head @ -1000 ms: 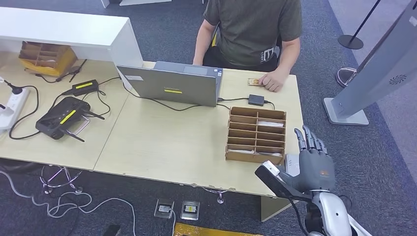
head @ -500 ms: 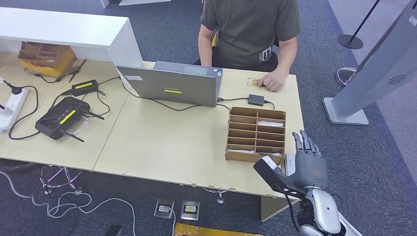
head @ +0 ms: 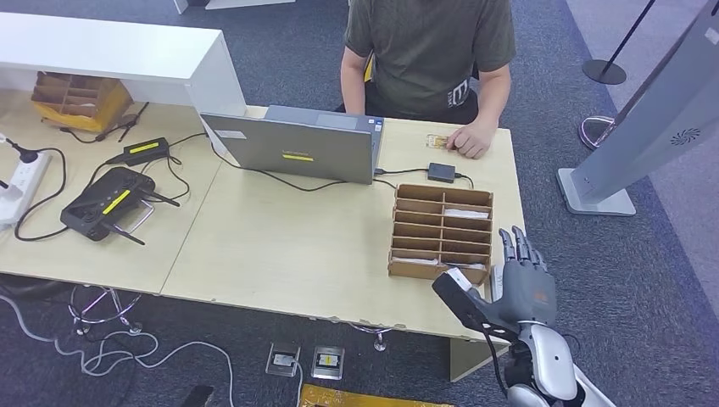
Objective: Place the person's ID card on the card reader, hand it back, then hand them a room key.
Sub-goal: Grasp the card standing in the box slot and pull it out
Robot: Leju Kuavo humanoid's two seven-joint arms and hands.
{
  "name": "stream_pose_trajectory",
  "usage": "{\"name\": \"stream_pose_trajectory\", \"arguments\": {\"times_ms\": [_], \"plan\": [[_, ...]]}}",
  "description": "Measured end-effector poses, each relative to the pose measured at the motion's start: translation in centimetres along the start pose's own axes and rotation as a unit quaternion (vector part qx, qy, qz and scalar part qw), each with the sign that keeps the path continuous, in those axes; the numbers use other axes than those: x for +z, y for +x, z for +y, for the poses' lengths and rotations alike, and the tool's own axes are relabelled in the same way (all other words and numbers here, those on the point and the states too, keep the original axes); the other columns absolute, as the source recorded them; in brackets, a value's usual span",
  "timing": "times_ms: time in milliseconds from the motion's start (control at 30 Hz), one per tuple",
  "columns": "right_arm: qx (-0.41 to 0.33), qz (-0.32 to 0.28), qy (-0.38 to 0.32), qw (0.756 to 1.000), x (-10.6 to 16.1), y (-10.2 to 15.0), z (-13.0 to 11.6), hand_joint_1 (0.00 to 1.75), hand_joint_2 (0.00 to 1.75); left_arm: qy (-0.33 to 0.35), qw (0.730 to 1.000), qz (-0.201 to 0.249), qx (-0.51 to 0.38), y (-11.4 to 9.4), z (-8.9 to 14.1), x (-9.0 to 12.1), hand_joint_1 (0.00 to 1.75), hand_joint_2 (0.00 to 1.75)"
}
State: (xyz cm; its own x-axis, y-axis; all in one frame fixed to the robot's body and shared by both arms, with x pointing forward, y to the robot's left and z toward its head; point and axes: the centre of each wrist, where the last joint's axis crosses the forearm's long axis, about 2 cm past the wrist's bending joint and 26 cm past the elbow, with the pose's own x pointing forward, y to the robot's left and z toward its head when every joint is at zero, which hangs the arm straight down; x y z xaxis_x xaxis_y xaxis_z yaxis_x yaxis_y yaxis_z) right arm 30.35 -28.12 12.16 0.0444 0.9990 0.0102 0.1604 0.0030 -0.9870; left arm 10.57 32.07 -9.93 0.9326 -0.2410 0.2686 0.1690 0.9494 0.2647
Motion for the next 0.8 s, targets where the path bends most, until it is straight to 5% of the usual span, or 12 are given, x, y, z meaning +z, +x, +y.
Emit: {"name": "stream_pose_trajectory", "arguments": {"times_ms": [800], "plan": [[0.007, -0.032, 0.012, 0.999, -0.9, 2.3, 1.0, 0.00, 1.75, -0.003, 1.000, -0.002, -0.010, 0.3, -0.3, 0.0, 0.00, 0.00]]}}
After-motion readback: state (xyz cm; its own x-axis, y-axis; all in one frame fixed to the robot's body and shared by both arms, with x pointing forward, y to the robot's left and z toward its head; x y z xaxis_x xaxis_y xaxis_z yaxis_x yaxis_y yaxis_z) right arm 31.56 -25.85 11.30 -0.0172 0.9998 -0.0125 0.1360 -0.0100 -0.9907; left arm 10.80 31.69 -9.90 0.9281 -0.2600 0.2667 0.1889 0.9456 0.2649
